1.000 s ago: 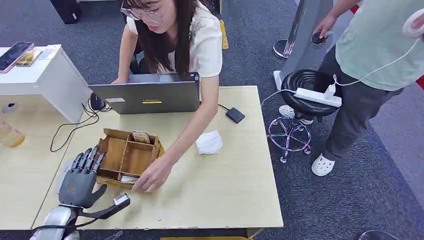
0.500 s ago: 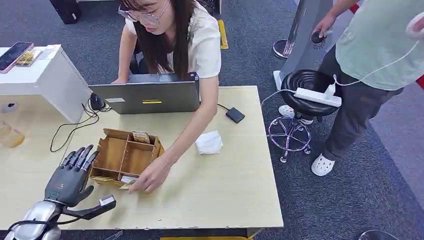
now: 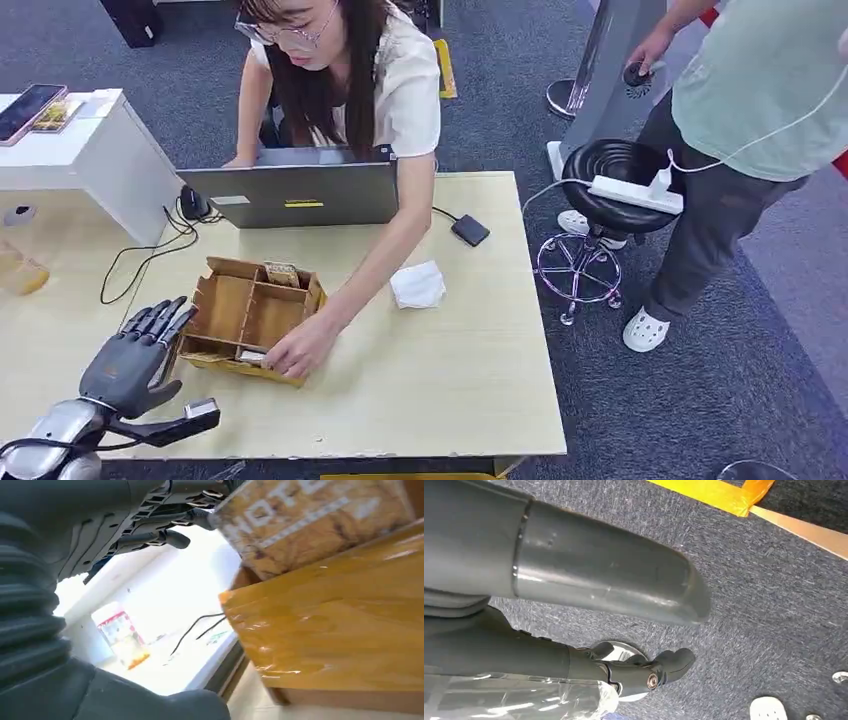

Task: Pass the card to the sensor for recognition and then transmit it.

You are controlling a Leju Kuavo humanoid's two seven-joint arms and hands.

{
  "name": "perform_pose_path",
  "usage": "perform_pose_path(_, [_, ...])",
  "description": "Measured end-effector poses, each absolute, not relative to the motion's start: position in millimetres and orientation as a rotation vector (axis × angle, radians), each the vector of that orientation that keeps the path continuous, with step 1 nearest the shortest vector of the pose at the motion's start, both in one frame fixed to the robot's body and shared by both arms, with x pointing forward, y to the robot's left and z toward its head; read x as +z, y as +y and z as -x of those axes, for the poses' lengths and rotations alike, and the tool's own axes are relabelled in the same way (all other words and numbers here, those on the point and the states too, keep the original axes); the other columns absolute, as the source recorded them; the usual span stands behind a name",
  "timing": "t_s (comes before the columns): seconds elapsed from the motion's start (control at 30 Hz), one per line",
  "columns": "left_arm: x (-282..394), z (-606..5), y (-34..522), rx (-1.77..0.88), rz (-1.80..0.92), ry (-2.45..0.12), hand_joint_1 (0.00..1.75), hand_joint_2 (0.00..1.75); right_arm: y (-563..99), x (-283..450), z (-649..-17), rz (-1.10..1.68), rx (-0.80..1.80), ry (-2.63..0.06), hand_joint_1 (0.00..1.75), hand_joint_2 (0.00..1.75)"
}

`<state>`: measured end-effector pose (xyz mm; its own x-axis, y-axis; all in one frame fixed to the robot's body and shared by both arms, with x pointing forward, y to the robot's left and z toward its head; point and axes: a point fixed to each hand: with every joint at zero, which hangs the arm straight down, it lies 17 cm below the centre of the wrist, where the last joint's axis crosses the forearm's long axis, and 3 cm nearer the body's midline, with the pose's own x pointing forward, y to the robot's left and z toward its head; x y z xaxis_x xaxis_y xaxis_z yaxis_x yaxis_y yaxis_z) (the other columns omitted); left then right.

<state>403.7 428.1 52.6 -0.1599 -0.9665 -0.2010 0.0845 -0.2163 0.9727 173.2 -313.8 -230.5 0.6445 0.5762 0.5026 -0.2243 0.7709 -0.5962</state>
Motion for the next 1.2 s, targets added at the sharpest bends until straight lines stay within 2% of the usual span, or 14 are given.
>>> perform_pose_path(0.6, [60,-384,450,-1.693,-1.034,-1.041,0.0,1.75,-317,-230,-173,0.524,0.473,-0.745,0.0,0.0])
perform_pose_path(1.2, [50,-360,445,-1.748,-0.929,-1.011,0.0,1.75,-318,-230,-171,0.525,0.47,-0.743,0.0,0.0])
